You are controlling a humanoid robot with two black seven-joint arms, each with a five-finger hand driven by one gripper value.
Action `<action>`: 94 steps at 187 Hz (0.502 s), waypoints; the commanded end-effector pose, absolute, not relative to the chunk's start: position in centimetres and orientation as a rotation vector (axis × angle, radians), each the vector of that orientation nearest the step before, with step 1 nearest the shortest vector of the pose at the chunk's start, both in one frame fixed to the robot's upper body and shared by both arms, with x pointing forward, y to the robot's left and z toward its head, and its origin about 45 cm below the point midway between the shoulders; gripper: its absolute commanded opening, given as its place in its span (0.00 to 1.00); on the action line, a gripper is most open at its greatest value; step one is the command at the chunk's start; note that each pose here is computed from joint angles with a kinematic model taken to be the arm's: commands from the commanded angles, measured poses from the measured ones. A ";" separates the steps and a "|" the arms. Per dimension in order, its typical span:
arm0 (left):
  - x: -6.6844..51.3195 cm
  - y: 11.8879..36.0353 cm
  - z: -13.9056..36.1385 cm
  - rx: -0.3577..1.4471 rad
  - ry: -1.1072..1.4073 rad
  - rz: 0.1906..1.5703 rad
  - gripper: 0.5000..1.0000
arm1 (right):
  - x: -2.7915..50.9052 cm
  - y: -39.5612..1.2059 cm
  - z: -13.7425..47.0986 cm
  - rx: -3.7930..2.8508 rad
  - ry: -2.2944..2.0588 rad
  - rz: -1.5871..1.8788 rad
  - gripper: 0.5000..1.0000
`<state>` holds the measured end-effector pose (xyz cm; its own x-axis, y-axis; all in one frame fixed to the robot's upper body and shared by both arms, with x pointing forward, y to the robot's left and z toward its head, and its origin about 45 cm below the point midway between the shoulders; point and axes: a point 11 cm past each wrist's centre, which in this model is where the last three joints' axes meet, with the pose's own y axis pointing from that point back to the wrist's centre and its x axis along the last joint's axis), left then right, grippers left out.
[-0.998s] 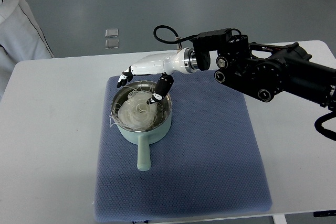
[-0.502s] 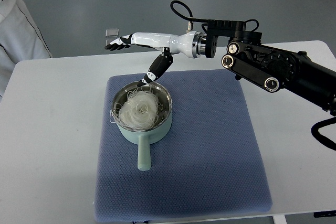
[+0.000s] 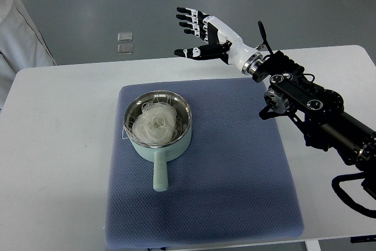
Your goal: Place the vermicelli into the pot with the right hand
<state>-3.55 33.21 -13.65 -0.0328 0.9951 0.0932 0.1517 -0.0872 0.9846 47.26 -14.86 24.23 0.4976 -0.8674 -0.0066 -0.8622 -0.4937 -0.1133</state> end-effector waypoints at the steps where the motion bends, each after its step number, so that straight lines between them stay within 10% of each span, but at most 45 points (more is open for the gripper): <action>1: -3.6 33.2 -13.6 1.369 1.307 1.232 1.00 | 47.5 -17.2 23.0 -2.472 1.653 0.113 0.85; 94: -3.6 33.2 -13.6 1.369 1.306 1.232 1.00 | 46.3 -24.5 17.3 -1.990 1.899 0.554 0.85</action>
<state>-3.56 33.21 -13.65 -0.0325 0.9951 0.0932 0.1519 -0.0873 0.9845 46.39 -23.37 17.43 0.0736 -0.8832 -0.4633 -0.9949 -0.0974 0.0275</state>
